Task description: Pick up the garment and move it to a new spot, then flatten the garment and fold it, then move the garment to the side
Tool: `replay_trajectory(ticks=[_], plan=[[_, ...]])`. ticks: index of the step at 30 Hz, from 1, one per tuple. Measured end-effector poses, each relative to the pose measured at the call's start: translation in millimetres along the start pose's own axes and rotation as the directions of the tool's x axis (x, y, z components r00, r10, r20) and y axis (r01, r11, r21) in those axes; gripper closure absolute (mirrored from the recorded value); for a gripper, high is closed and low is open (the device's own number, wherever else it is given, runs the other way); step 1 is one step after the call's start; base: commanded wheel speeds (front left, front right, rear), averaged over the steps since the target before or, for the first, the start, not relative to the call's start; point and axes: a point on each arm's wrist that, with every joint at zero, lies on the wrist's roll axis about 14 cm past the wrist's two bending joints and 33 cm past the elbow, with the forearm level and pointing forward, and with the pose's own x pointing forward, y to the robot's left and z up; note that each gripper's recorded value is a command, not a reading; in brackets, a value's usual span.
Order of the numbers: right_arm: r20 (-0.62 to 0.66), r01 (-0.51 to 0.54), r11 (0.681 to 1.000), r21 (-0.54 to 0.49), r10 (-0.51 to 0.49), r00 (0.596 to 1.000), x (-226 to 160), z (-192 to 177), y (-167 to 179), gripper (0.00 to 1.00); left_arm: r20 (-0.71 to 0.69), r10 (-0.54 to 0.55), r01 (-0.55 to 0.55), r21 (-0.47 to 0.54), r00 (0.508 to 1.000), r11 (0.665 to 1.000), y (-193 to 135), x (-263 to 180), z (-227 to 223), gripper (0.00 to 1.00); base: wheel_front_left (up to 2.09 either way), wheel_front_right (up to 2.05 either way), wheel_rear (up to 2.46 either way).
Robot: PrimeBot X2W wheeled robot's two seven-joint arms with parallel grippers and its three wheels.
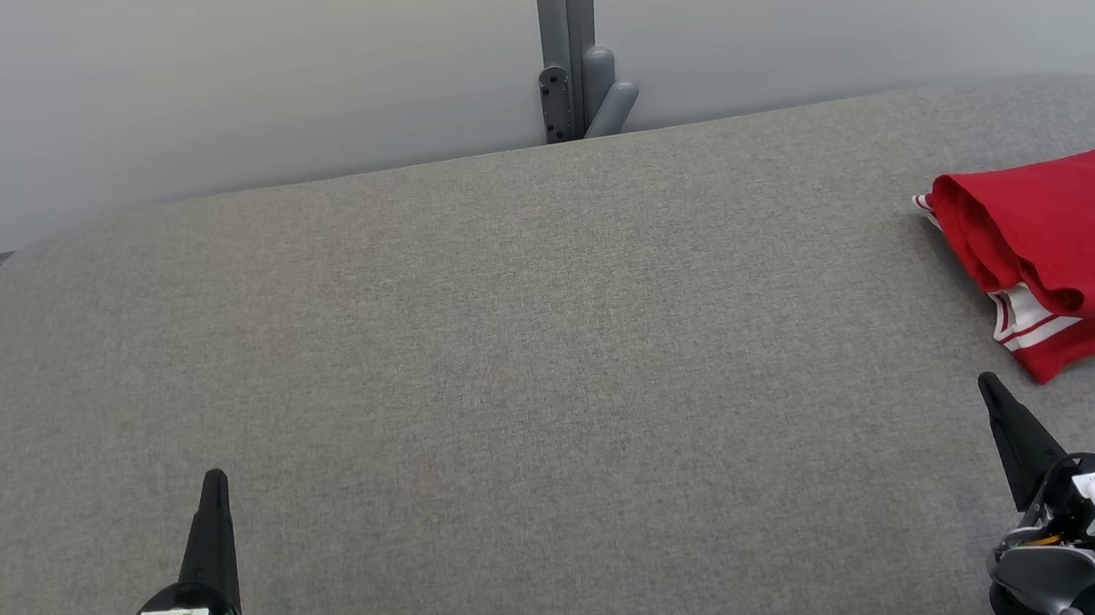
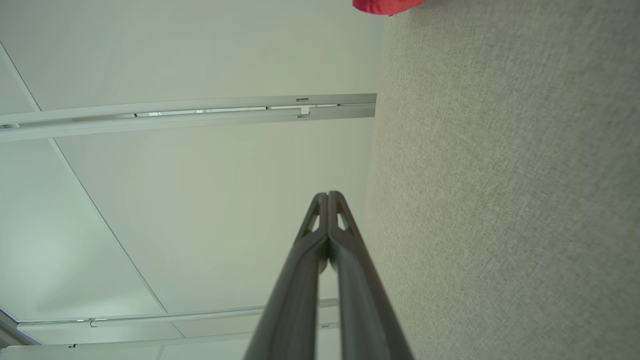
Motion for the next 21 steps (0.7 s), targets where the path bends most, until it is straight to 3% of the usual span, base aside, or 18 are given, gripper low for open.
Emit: replay_trajectory(ticks=[21], plan=[[-0.001, 0.000, 1.000, 0.002, 0.000, 1.000, -0.1, -0.1, -0.1, 1.00, 0.001, 0.000, 0.000, -0.002, 1.000, 1.000, 0.0, 0.0, 0.3, 1.00, 0.00, 0.00, 0.00]])
